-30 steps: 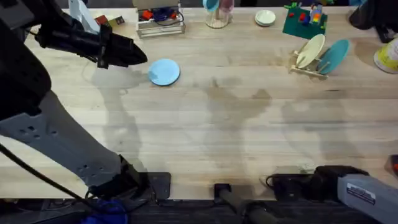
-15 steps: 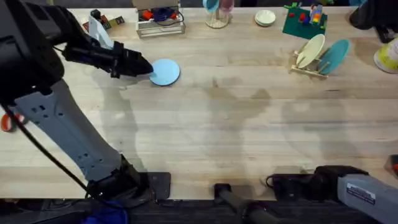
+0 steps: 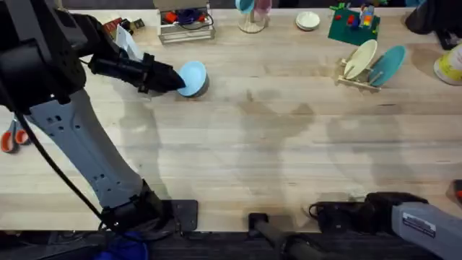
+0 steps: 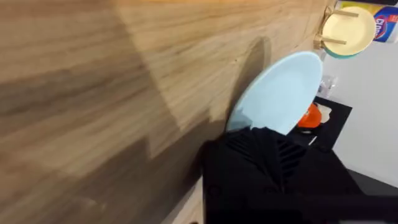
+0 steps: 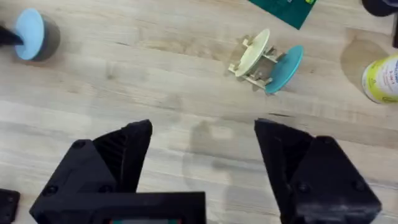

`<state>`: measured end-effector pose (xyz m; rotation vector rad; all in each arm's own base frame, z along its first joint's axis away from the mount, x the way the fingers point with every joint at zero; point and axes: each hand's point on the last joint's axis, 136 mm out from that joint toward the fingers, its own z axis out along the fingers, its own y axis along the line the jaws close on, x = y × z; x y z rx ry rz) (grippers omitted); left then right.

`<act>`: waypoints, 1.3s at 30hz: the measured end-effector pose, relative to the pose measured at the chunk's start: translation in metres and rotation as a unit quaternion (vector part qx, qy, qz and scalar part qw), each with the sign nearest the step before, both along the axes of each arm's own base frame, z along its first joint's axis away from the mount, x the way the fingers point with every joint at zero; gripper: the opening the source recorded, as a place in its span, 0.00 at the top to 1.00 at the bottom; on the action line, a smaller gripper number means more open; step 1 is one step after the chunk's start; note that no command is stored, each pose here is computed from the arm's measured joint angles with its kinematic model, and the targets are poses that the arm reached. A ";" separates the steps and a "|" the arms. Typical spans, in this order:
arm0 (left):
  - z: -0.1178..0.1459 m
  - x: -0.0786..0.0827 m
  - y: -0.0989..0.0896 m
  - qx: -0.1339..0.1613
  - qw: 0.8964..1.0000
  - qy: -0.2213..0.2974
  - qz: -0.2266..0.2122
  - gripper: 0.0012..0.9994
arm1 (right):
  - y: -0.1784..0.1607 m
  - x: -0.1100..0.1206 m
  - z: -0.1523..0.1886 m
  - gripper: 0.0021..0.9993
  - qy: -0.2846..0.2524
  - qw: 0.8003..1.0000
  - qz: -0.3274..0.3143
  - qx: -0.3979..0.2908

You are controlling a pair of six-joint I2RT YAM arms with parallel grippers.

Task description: Pick up the plates from the table one by one and place each into a slot on the dish rack.

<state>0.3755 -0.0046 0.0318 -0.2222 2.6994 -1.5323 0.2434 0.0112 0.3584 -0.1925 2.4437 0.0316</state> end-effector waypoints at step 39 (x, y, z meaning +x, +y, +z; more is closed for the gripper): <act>0.000 0.000 0.000 0.000 1.000 0.000 0.000 0.96 | 0.073 0.079 -0.076 0.00 0.171 0.968 0.024 0.183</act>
